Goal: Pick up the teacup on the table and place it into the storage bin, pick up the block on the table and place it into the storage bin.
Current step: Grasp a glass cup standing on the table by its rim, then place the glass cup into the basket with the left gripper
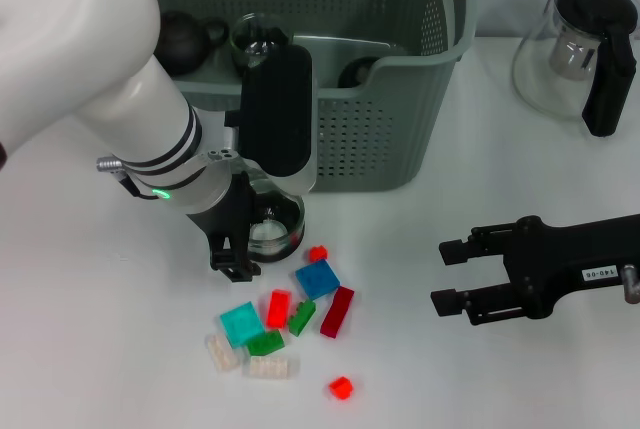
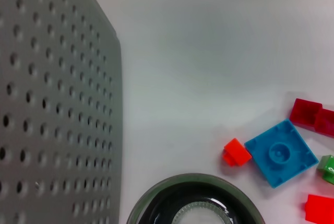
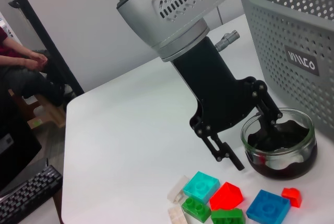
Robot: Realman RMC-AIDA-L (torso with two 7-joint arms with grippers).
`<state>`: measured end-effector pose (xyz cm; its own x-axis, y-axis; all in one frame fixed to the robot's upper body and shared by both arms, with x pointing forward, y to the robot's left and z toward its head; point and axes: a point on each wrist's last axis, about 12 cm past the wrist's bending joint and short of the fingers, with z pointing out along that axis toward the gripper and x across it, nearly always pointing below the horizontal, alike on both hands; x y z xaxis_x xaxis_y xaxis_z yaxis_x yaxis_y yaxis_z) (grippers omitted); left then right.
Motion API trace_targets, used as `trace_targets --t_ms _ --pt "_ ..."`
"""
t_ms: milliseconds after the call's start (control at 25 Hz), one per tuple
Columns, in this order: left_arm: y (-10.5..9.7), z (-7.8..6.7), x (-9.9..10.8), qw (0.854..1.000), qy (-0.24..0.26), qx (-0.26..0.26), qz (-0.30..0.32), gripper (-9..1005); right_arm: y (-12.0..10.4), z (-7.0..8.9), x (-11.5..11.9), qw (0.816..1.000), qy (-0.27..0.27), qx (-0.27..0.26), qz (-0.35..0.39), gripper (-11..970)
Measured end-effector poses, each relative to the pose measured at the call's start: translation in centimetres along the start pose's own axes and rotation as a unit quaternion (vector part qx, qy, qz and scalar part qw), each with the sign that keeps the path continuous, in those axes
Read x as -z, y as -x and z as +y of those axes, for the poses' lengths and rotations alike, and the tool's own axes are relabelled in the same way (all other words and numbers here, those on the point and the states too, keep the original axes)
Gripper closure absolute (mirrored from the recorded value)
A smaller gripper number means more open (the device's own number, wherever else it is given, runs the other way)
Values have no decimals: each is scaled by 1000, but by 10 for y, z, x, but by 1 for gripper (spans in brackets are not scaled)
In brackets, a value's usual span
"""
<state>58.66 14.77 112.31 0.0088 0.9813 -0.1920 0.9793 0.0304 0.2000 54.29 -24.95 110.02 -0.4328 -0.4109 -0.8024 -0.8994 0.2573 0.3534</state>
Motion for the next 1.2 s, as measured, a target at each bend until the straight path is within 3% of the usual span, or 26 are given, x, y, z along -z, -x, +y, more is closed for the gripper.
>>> trace_targets --t_ms 440,880,960,1200 --pt "4 -2 -3 1000 -1 4 10 441 0 -1 0 1000 -5 0 0 185" --pt "6 -1 -5 1000 -8 16 25 659 -1 -1 0 1000 -6 2 -1 184" --pt "6 -1 -4 999 -10 16 26 884 -2 -1 1 1000 -6 2 -1 184" --pt "8 -6 12 999 -32 17 23 955 -3 -1 2 1000 -6 1 0 184"
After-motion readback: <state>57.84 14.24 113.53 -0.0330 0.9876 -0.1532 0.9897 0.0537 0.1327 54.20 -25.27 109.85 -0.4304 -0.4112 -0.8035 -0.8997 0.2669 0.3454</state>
